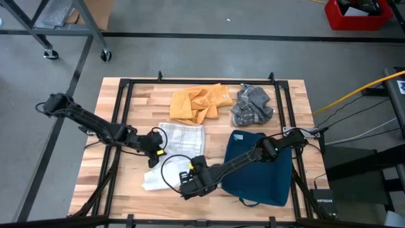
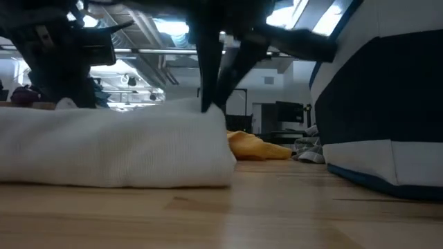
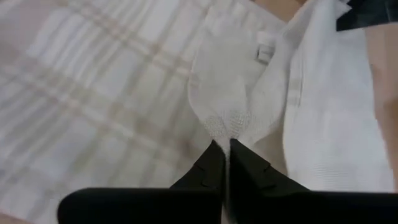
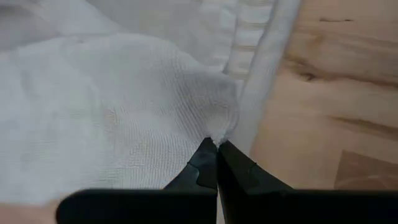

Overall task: Fold towel
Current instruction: Fold the white towel

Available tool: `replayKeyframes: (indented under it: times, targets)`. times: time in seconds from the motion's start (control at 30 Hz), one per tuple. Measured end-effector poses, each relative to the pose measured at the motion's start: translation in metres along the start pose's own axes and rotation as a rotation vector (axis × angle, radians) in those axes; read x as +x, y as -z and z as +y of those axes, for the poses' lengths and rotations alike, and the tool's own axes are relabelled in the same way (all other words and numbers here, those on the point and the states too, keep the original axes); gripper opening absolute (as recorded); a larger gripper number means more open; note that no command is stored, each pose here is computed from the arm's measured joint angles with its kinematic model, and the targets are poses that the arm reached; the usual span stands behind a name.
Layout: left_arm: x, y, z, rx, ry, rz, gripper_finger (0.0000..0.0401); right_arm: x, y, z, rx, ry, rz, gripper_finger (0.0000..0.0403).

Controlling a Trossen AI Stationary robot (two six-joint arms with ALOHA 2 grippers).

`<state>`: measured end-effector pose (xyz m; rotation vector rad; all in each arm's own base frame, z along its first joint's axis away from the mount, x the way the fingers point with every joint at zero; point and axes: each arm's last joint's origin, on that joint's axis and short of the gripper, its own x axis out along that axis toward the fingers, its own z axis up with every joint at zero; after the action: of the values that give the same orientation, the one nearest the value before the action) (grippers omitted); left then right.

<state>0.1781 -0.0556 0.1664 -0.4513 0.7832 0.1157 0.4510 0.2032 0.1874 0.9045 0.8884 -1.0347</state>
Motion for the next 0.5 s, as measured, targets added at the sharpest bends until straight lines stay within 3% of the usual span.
replayKeyframes:
  times: [0.17, 0.33, 0.5]
  targets:
    - [0.000, 0.001, 0.003, 0.067, -0.019, 0.013, 0.0042, 0.017, -0.001, -0.003, -0.004, 0.043, 0.000, 0.0015]
    - [0.000, 0.002, 0.004, 0.079, -0.031, 0.029, 0.0101, 0.027, 0.000, -0.006, -0.026, 0.080, 0.060, 0.0043]
    - [0.001, 0.001, 0.007, -0.079, 0.006, 0.069, 0.0144, 0.033, 0.001, -0.008, -0.026, 0.107, 0.112, 0.0067]
